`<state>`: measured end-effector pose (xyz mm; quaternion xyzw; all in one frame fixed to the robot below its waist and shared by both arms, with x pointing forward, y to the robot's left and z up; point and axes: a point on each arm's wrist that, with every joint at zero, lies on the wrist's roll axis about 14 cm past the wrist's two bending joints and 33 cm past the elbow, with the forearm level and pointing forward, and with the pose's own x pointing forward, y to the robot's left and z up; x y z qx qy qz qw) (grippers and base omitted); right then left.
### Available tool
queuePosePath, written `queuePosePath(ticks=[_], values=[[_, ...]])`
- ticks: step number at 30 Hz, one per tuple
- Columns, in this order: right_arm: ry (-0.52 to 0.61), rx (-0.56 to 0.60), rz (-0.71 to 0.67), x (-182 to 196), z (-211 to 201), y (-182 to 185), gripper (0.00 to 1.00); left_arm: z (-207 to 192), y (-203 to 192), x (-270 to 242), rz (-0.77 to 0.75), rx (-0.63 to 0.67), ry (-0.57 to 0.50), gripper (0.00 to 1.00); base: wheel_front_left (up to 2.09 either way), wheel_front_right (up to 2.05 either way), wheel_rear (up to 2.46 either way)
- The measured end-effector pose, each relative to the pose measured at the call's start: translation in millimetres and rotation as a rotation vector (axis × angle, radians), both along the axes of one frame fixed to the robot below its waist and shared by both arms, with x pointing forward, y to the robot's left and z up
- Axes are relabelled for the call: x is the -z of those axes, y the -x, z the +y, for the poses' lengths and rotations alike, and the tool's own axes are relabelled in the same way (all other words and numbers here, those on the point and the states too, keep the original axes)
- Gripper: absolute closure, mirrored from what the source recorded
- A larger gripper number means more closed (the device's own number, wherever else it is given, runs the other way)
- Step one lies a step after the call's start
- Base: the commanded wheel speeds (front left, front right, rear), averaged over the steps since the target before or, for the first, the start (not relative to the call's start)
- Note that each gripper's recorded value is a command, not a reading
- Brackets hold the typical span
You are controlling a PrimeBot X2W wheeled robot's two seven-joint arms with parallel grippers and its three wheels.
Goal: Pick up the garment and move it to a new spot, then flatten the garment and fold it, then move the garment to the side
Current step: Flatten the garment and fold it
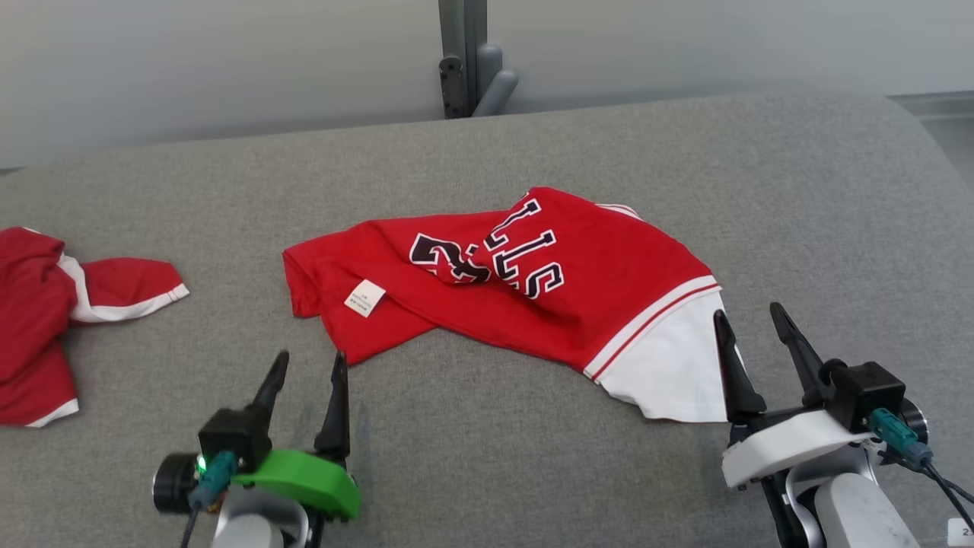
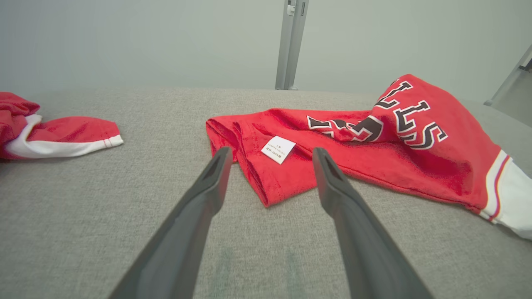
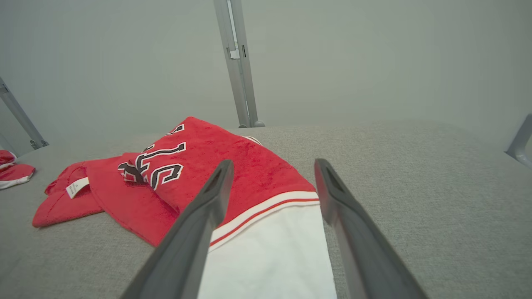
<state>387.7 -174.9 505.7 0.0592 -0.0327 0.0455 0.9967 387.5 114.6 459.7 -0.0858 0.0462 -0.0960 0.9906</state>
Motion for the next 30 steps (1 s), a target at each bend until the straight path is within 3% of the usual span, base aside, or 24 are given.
queuePosePath(ticks=[6, 16, 30], values=[[-0.004, -0.041, 0.019, 8, 15, -16, 0.00, -1, -48, -9, -0.034, 0.023, -0.041, 0.00, 0.00, 0.00, 0.00], [-0.006, -0.060, 0.082, 35, 22, -38, 0.00, 5, -109, 23, 0.052, 0.034, -0.070, 0.00, 0.00, 0.00, 0.00], [-0.003, -0.012, 0.160, 64, 6, -38, 0.00, -5, -128, 71, 0.187, 0.055, -0.040, 0.00, 0.00, 0.00, 0.00]])
